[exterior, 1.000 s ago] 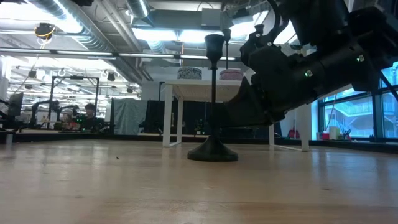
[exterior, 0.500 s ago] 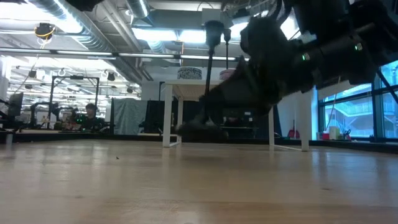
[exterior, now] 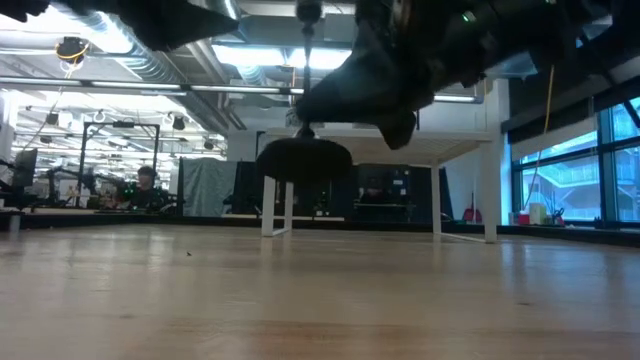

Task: Pick & Place candle stick holders
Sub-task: Put the candle holder on the shelf aligned with the other candle holder

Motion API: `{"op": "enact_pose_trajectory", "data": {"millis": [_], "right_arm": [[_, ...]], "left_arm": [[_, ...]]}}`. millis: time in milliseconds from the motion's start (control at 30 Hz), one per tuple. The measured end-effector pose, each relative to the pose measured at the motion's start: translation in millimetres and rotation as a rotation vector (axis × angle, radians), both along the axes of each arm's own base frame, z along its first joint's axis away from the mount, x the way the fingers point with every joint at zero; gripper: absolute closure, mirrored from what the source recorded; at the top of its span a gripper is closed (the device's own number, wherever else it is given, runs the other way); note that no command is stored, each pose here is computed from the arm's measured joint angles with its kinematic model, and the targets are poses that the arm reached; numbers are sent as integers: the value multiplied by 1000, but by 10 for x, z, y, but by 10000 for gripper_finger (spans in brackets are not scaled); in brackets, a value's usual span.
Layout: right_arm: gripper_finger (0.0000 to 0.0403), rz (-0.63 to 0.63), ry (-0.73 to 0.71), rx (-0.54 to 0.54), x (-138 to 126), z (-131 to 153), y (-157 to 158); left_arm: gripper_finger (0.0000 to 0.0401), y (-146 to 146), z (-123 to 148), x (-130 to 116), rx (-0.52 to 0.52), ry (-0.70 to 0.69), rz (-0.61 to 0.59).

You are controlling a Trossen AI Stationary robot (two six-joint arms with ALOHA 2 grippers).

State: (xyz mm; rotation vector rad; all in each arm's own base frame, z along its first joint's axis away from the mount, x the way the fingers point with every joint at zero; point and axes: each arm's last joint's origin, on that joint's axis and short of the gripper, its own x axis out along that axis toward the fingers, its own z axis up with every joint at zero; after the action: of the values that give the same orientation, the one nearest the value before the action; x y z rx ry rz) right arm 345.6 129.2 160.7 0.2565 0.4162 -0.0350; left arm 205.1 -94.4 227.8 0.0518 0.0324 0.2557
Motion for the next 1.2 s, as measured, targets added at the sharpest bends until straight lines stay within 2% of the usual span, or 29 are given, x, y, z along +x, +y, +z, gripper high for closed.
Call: {"op": "enact_pose_trajectory", "data": {"millis": [133,200,267,467,567,667,767,1000,1200], "right_arm": [[386,-2,124,-73,87,107,31],[386,-7,135,-105,130,194,59],[386,-8,115,-129,161,270,93],[386,25,33,-154,201,427,217],[386,32,35,-156,188,422,242],[386,37,34,-159,184,423,254],[386,43,33,-163,178,423,268],[386,21,30,-180,178,424,260],[386,6,30,-188,178,422,252]], "left_arm": [[68,20,-34,46,-53,26,-178],[68,42,-43,74,-70,38,-280],[68,60,-63,99,-73,52,-333],[68,84,-200,219,-48,89,-335],[68,107,-256,313,-49,58,-347],[73,137,-294,400,-68,11,-414],[90,177,-345,462,-99,-4,-468],[146,209,-445,557,-133,-36,-500],[169,184,-468,645,-139,-36,-500]]}}
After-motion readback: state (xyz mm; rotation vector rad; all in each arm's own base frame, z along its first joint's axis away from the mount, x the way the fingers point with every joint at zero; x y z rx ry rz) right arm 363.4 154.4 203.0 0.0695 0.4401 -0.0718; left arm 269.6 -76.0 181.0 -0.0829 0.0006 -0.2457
